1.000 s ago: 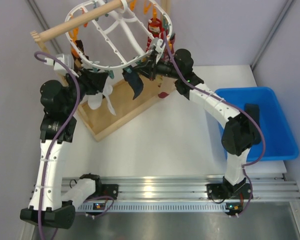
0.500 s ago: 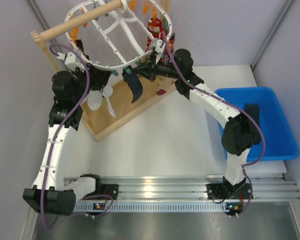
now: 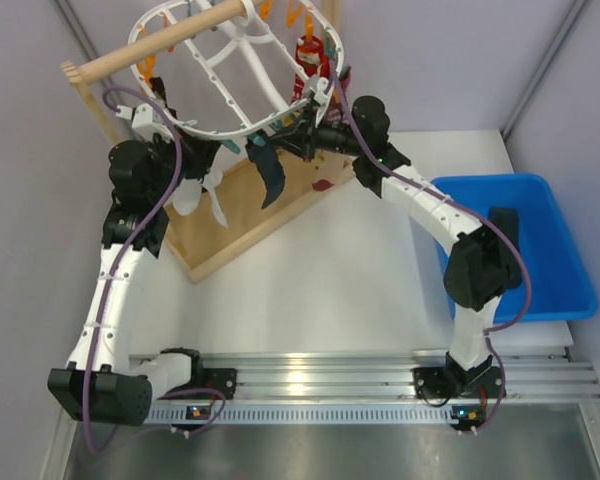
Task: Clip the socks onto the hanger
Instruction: Open the clamp at the hanger.
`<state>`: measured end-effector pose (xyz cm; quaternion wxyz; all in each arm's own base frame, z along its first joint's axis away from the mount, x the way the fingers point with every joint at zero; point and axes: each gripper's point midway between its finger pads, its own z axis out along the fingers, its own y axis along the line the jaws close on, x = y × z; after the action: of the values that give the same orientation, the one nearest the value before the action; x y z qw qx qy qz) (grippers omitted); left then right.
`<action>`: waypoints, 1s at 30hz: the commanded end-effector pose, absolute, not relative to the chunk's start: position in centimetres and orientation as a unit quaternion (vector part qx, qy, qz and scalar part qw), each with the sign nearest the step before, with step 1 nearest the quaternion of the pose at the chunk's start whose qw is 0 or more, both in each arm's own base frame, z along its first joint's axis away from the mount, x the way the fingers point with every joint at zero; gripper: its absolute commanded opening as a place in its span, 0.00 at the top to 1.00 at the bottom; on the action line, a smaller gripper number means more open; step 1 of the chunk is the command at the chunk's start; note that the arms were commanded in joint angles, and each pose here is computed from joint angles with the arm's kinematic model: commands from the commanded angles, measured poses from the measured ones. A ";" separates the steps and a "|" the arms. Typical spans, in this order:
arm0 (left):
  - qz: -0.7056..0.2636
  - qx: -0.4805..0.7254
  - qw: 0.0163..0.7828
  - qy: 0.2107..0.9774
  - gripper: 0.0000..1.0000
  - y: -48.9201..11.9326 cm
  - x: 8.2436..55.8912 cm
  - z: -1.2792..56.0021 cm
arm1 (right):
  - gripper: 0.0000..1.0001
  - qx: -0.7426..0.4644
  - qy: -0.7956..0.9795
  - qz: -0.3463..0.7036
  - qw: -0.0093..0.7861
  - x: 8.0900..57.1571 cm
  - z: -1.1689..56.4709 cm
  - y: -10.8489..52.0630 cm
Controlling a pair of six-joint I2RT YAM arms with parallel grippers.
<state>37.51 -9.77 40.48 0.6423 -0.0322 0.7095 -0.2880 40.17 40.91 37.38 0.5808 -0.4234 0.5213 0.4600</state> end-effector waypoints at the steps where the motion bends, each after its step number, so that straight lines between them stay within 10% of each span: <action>1: -0.314 -0.012 0.671 0.672 0.98 -10.6 37.4 43.2 | 1.00 -0.411 0.505 0.452 0.610 41.6 40.4 39.7; 8: -0.327 -0.003 0.664 0.672 1.00 -11.3 36.8 43.5 | 0.90 -0.420 0.498 0.464 0.600 41.6 41.0 39.8; 13: -0.329 0.003 0.654 0.681 1.00 -11.9 36.4 43.3 | 0.55 -0.429 0.501 0.460 0.593 40.1 40.5 39.0; 30: -0.319 0.013 0.648 0.692 1.00 -12.3 35.9 43.2 | 0.57 -0.454 0.441 0.484 0.604 30.9 46.8 40.7</action>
<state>36.54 -12.12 40.26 0.6225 -0.0037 0.7152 -0.3177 34.61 40.01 42.19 0.5831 -0.4408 0.4900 0.4750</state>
